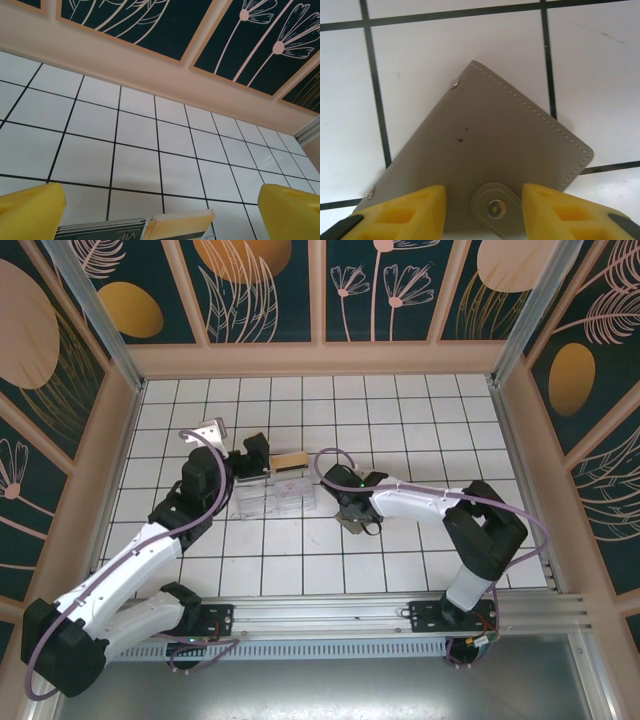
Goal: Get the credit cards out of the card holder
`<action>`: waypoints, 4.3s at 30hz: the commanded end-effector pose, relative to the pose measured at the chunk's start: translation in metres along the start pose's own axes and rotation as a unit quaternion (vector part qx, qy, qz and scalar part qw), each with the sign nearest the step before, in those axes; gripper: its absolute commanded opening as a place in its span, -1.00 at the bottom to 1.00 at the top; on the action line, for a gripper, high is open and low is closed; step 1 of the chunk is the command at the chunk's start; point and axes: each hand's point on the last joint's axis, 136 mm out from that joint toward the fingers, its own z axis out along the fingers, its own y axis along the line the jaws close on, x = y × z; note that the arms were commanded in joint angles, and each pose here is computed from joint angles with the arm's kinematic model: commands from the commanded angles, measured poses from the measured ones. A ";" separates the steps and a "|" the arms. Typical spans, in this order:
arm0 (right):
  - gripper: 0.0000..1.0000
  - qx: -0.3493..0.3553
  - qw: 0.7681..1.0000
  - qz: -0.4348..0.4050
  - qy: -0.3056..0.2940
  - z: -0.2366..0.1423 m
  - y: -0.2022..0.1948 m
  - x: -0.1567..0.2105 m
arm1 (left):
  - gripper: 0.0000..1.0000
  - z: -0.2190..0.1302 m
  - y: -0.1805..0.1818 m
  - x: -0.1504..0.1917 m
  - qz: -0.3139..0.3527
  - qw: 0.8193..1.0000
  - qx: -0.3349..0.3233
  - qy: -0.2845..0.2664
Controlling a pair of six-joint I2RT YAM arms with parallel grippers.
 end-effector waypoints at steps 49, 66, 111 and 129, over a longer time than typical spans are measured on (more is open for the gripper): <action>-1.00 -0.194 0.959 -0.166 -0.124 -0.061 0.040 -0.002 | -0.55 -0.010 -0.050 0.086 -0.162 0.967 0.159 0.116; -1.00 -0.218 0.964 -0.103 -0.109 -0.037 0.030 0.012 | -1.00 0.002 -0.121 0.245 -0.154 0.934 0.168 0.276; -0.04 -0.246 0.961 0.065 -0.107 -0.039 -0.040 0.008 | -0.52 0.022 -0.118 0.266 -0.070 0.940 0.089 0.323; -0.14 -0.141 0.987 0.025 -0.073 -0.016 -0.019 0.014 | -0.52 0.020 -0.113 0.263 -0.071 0.943 0.081 0.315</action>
